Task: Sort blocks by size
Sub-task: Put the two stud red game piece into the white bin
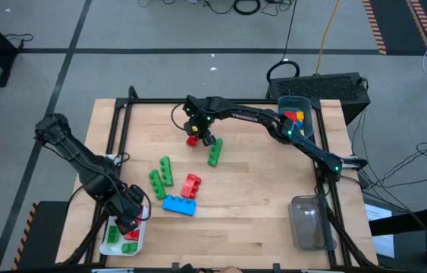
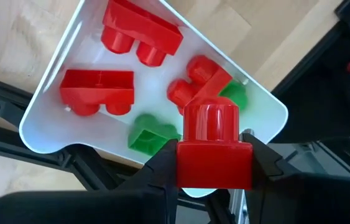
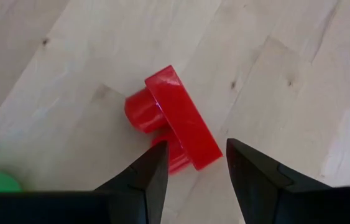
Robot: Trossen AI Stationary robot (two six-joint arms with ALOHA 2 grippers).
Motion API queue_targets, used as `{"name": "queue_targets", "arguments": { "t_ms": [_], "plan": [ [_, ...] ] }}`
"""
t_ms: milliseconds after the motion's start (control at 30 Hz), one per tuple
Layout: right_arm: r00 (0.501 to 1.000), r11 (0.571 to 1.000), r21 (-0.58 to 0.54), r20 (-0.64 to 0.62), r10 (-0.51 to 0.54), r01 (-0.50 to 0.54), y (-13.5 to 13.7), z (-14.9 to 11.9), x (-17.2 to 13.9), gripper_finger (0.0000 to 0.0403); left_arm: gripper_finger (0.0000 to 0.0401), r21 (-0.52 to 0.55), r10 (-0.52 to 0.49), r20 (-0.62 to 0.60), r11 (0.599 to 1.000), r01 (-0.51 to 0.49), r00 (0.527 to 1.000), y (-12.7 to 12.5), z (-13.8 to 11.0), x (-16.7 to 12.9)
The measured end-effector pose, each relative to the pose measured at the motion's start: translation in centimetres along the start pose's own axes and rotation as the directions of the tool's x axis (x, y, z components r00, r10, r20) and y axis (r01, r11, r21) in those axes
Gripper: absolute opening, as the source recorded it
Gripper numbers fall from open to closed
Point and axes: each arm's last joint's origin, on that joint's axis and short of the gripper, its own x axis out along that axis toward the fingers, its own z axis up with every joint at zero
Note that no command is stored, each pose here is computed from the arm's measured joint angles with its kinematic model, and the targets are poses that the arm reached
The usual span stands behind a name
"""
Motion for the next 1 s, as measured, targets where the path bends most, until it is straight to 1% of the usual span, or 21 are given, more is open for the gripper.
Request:
{"name": "queue_targets", "arguments": {
  "t_ms": [167, 267, 367, 433, 500, 567, 633, 700, 800, 900, 1000],
  "plan": [
    [1.0, 1.0, 0.028, -0.001, 0.0, 0.0, 0.0, 0.0, 0.0, 0.0148, 0.0105, 0.008, 0.026, 0.004, 1.0, -0.026, 1.0, -0.2, -0.1, 0.5],
    [1.0, 0.998, 0.056, -0.002, 0.001, -0.001, 0.0, 0.0, 0.0, 0.0148, 0.0126, 0.011, 0.04, 0.031, 0.999, -0.041, 0.999, -0.3, -0.1, 0.7],
    [1.0, 0.994, 0.107, 0.002, 0.003, -0.003, -0.1, -0.1, -0.1, 0.0148, 0.0149, 0.013, 0.046, 0.065, 0.999, -0.047, 0.997, -0.3, 0.0, 0.7],
    [1.0, 0.989, 0.145, 0.021, 0.023, -0.026, -0.2, -0.2, -0.1, 0.0148, 0.0163, 0.014, 0.055, 0.08, 0.998, -0.056, 0.995, -0.2, 0.0, 0.7],
    [0.999, 0.984, 0.175, 0.03, 0.038, -0.043, -0.2, -0.3, -0.3, 0.0148, 0.0173, 0.01, 0.089, 0.08, 0.996, -0.09, 0.993, 0.1, 0.0, 0.7],
    [0.999, 0.979, 0.2, 0.022, 0.047, -0.05, -0.2, -0.5, -0.7, 0.0148, 0.0178, 0.009, 0.145, 0.09, 0.989, -0.146, 0.985, 0.7, 0.0, 0.6],
    [0.999, 0.973, 0.229, 0.026, 0.035, -0.04, -0.4, -0.5, -1.4, 0.0148, 0.018, 0.018, 0.187, 0.118, 0.981, -0.191, 0.975, 1.1, 0.3, 0.5],
    [0.999, 0.965, 0.259, 0.021, 0.033, -0.037, -0.5, -0.5, -2.3, 0.0148, 0.018, 0.032, 0.228, 0.165, 0.971, -0.237, 0.96, 1.5, 0.6, 0.2],
    [1.0, 0.956, 0.292, 0.022, 0.022, -0.027, -0.8, -0.5, -4.3, 0.0148, 0.0181, 0.069, 0.249, 0.275, 0.958, -0.277, 0.929, 1.8, 1.6, -0.1],
    [1.0, 0.946, 0.325, 0.024, 0.008, -0.015, -0.9, -0.6, -6.7, 0.0148, 0.0181, 0.059, 0.278, 0.403, 0.943, -0.328, 0.872, 2.1, 2.9, -0.7],
    [0.999, 0.933, 0.36, 0.034, -0.013, 0.0, -1.0, -0.5, -9.2, 0.0148, 0.0181, 0.039, 0.312, 0.494, 0.925, -0.379, 0.812, 2.5, 4.3, -1.2]
  ]
}}
